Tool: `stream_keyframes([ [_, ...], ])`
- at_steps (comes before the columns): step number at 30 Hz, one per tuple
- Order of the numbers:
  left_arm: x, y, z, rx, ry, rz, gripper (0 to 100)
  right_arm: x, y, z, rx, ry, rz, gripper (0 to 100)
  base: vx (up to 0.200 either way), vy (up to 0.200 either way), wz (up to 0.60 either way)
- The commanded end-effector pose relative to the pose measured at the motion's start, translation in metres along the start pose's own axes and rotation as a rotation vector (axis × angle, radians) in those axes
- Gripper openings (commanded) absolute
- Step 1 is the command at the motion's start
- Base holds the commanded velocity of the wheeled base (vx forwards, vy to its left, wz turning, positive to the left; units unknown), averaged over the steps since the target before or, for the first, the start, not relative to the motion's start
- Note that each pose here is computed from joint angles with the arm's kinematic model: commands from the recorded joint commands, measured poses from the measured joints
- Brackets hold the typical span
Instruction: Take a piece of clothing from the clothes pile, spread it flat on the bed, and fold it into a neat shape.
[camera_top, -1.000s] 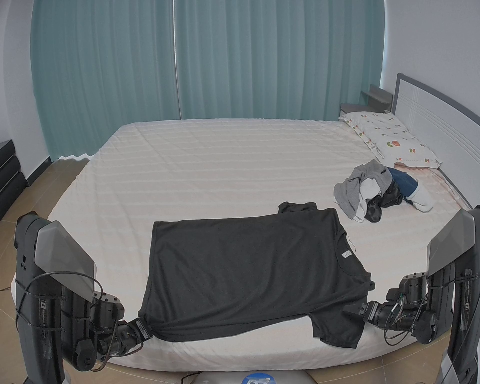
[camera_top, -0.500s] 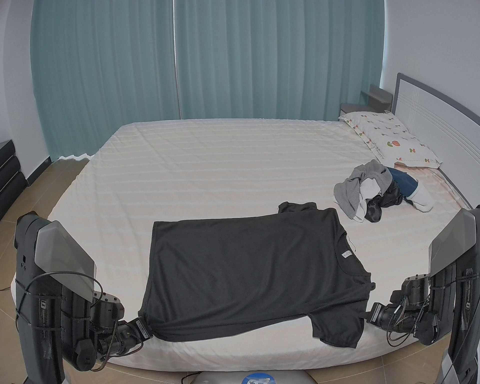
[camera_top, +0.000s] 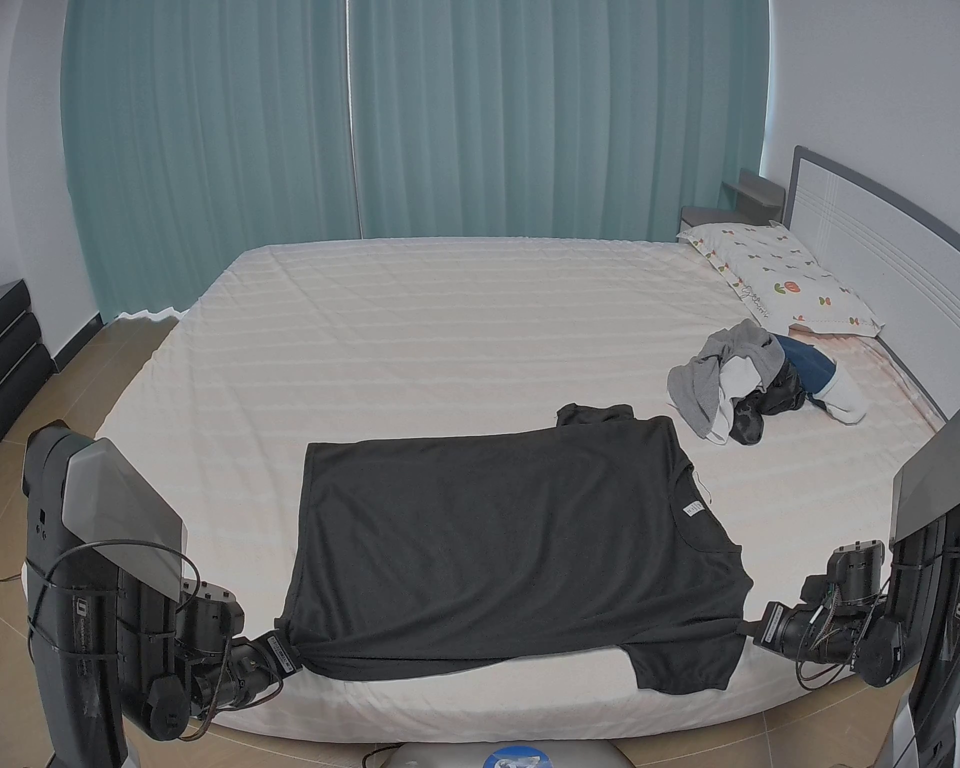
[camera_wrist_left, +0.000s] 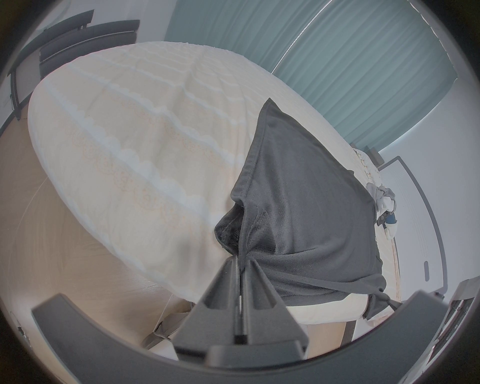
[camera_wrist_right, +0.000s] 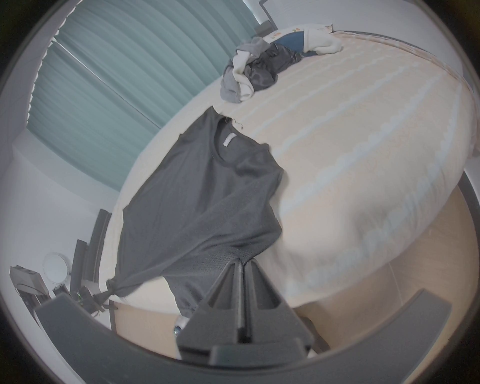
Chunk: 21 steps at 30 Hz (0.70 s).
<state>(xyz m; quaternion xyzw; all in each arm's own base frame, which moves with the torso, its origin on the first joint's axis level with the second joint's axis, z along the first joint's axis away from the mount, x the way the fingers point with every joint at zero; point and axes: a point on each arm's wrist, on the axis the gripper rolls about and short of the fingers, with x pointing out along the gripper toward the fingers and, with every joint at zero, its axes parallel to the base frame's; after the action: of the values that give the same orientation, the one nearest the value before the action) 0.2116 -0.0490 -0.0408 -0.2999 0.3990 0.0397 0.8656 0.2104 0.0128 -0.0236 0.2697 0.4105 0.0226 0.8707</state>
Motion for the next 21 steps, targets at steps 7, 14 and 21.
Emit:
stream_keyframes([
  [7, -0.007, 0.002, 0.007, 0.008, -0.058, 0.022, 0, -0.025, 0.006, 0.001, -0.071, 0.013, -0.007, 0, 0.000, 0.000, 0.00],
  [14, -0.003, 0.009, 0.005, 0.062, -0.059, 0.081, 0, -0.035, 0.004, -0.006, -0.156, 0.093, -0.044, 0, 0.000, 0.000, 0.00],
  [21, 0.000, 0.010, -0.001, 0.098, -0.031, 0.094, 0, -0.039, -0.005, -0.010, -0.209, 0.152, -0.084, 0, 0.000, 0.000, 0.00],
])
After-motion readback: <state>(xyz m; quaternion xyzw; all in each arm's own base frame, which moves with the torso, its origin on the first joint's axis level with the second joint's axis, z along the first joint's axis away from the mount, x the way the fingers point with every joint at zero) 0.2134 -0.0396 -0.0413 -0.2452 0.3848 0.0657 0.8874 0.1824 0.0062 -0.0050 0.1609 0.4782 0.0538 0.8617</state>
